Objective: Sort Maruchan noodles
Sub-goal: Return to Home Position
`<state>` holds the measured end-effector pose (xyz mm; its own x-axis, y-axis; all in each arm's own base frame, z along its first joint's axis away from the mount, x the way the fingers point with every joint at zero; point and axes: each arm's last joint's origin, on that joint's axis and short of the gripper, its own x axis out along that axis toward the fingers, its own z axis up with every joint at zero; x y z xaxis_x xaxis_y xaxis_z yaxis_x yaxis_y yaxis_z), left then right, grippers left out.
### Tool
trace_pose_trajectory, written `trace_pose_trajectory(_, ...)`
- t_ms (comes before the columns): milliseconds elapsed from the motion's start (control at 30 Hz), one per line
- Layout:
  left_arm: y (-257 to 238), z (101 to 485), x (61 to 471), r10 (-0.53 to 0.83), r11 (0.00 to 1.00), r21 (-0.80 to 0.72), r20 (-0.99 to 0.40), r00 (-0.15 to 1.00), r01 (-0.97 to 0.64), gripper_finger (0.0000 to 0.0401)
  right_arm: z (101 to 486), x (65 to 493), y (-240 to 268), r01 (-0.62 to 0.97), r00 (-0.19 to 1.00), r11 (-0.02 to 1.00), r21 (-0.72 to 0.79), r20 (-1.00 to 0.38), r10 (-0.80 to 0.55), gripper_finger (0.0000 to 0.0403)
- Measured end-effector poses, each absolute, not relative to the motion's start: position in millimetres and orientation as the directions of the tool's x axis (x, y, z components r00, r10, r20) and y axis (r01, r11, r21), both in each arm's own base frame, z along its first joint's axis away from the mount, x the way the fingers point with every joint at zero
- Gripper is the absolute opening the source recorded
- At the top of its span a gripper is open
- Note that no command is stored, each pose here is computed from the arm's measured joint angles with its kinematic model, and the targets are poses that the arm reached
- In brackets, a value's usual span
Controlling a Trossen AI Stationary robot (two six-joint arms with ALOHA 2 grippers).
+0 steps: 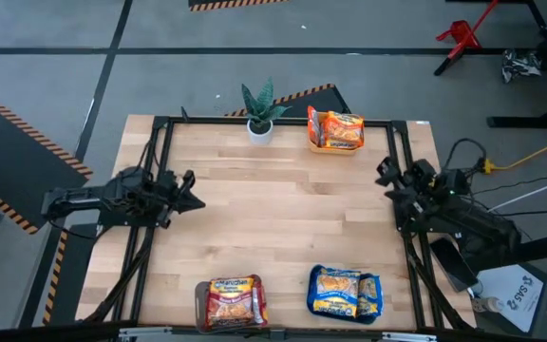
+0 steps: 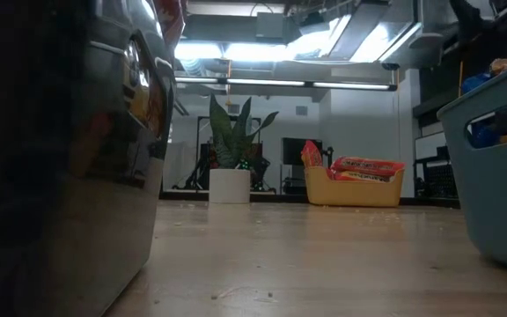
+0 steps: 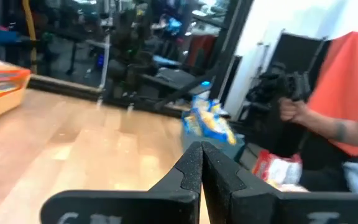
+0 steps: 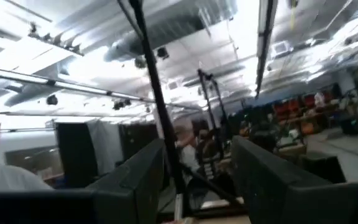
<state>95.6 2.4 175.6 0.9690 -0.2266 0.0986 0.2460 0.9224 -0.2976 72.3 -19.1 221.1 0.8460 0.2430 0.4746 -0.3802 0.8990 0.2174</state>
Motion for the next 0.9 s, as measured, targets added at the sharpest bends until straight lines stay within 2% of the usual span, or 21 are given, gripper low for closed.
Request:
trace_pose_trajectory(167, 0, 176, 95, -0.265, 0.912, -0.295, 0.102, 0.959, 0.283, 0.0000, 215, 78, -14, -0.433, 0.850, 0.868, 0.242, 0.431, 0.303, 0.0176)
trace_pose_trajectory(267, 1, 173, 96, -0.184, 0.935, -0.294, 0.073, 0.980, 0.197, 0.0000, 206, 83, -12, -0.435, 0.876, 0.846, 0.308, 0.361, 0.319, 0.0176)
trace_pose_trajectory(400, 3, 171, 97, -0.076, 0.959, -0.270, 0.055, 0.996, 0.088, 0.0000, 196, 89, -12, -0.347, 0.925, 0.869, 0.351, 0.280, 0.256, 0.0176)
trace_pose_trajectory(667, 4, 168, 98, -0.019, 0.954, -0.299, 0.028, 0.999, 0.026, 0.0000, 173, 94, -16, -0.165, 0.986, 0.901, 0.402, 0.072, 0.149, 0.0176)
trace_pose_trajectory(900, 7, 167, 97, 0.072, 0.952, -0.300, 0.015, 0.997, -0.065, 0.0000, 172, 95, -17, -0.138, 0.990, 0.906, 0.400, 0.062, 0.124, 0.0176)
